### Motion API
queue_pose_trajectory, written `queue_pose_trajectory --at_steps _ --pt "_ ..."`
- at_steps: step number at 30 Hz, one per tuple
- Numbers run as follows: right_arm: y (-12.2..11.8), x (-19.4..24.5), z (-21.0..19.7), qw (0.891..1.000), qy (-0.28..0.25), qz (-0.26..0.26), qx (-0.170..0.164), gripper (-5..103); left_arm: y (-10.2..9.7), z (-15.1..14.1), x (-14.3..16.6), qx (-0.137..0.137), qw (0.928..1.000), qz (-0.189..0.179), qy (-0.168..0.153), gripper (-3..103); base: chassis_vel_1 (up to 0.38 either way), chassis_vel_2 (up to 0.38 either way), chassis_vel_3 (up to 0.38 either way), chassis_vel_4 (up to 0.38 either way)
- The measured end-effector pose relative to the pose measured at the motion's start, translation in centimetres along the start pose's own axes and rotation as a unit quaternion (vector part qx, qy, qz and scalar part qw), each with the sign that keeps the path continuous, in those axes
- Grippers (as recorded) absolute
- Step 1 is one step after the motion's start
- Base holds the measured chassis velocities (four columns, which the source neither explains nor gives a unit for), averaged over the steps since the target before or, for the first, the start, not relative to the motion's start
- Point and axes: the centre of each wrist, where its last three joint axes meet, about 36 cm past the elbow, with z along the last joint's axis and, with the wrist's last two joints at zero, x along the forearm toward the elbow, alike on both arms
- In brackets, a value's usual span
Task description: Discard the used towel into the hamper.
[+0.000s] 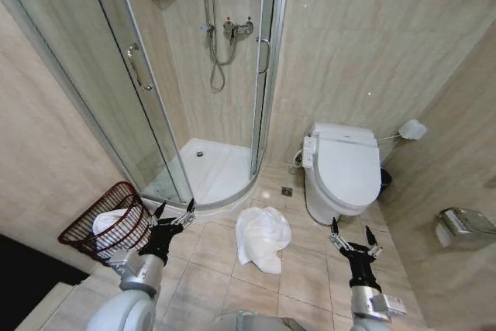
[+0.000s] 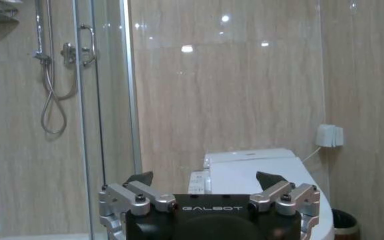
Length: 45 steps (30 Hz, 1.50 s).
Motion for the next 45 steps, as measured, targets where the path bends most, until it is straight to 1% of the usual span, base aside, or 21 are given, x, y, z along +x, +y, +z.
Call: queue_pose_trajectory --at_steps 41,45 --pt "0.2 0.3 0.9 1.000 0.005 -0.002 -0.002 100 0.0 0.0 0.0 0.000 1.0000 0.000 0.000 97 0.000 0.000 0.000 0.000" --pt "0.1 0.1 1.7 1.000 0.016 -0.001 -0.014 100 0.0 0.0 0.0 0.000 1.0000 0.000 0.000 97 0.000 0.000 0.000 0.000"
